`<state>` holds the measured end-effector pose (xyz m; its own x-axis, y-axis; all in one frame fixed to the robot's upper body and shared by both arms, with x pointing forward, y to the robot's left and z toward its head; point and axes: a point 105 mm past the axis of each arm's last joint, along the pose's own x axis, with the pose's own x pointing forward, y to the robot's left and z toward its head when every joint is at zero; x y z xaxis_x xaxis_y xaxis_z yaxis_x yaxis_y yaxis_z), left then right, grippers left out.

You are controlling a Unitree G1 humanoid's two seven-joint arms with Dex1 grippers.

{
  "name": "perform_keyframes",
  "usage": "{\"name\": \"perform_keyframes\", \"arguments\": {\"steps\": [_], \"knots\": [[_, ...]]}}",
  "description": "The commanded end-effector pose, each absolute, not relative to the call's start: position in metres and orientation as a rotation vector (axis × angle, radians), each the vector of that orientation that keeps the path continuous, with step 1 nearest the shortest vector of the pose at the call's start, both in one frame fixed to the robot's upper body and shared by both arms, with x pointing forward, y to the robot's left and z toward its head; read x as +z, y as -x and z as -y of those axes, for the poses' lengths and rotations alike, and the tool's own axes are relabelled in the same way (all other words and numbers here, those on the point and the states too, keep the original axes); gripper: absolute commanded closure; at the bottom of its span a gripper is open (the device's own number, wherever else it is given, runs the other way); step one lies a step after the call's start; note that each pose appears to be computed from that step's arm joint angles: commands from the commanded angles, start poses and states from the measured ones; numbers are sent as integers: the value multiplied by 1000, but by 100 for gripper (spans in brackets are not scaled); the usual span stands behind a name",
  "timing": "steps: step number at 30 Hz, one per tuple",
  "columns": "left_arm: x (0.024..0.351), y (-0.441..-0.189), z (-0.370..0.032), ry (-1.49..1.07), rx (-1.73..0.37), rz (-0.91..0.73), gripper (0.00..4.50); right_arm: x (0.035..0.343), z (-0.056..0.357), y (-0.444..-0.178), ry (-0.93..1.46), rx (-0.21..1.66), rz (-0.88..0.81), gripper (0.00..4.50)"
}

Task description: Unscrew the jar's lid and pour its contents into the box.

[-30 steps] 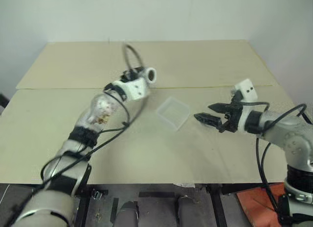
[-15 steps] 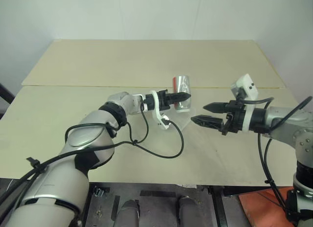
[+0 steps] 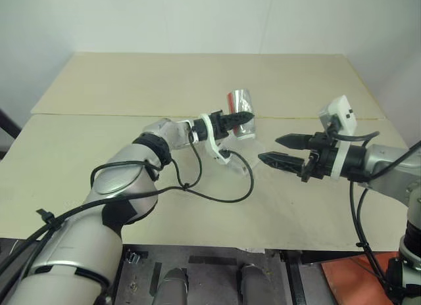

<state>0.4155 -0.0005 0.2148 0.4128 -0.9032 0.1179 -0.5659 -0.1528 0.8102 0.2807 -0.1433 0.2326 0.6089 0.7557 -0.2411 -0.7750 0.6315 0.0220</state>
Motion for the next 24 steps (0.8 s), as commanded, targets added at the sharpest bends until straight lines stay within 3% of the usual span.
{"name": "perform_keyframes", "arguments": {"steps": [1, 7, 13, 19, 24], "knots": [[248, -421, -20, -1516, -459, 1090, 258, 242, 145, -279, 128, 876, -172, 5], [274, -443, -82, -801, -398, 673, 258, 241, 145, -279, 135, 885, -150, 5], [247, -448, -136, -335, -403, 361, 258, 241, 143, -282, 136, 895, -130, 5], [209, -431, -147, -142, -443, 195, 258, 241, 144, -285, 138, 893, -129, 5], [186, -421, -143, -124, -419, 171, 258, 241, 144, -286, 139, 895, -128, 5]]}}
